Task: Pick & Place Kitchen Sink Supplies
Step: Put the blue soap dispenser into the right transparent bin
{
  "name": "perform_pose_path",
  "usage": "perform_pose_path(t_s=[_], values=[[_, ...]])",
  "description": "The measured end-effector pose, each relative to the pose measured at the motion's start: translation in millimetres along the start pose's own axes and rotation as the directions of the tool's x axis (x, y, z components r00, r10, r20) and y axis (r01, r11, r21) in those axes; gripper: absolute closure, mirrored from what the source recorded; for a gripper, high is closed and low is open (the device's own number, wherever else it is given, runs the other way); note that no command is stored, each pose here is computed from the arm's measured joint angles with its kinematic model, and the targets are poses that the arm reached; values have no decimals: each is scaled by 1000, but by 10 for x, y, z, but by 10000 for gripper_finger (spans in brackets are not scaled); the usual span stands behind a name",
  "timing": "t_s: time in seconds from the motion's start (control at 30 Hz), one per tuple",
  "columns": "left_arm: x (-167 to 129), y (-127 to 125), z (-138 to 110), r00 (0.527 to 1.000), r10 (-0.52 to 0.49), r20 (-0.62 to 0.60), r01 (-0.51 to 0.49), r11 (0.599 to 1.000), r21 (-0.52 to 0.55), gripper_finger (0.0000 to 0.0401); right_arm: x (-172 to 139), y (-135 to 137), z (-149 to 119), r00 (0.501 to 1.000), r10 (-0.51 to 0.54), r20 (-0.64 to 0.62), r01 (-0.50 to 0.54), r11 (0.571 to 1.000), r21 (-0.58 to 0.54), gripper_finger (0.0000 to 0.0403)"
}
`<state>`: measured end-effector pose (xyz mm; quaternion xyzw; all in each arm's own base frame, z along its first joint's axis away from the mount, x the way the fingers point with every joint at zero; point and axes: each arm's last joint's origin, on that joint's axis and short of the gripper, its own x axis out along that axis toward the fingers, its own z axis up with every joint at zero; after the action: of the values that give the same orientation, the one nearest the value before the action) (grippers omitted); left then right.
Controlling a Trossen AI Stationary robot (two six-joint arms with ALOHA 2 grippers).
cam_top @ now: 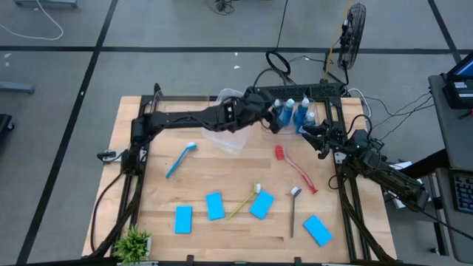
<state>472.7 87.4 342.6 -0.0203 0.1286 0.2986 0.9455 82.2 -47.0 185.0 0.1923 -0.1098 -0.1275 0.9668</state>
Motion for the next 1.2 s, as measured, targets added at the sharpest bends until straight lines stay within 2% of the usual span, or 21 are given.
perform_pose_path(t_s=[0.23,0.43,0.9,1.2], values=[[97,139,-26,999,36,-9,-36,999,-11,267,0,0,0,1000,0,0,0,1000,0,222],[232,96,-227,996,46,-76,-44,999,24,267,1,-2,-2,1000,-3,-1,3,1000,12,222],[457,38,-526,989,70,-131,-63,997,52,267,5,-25,-11,998,-58,4,58,998,21,222],[491,86,-550,987,80,-141,-72,996,58,267,6,-32,-23,998,-64,-8,64,998,25,222]])
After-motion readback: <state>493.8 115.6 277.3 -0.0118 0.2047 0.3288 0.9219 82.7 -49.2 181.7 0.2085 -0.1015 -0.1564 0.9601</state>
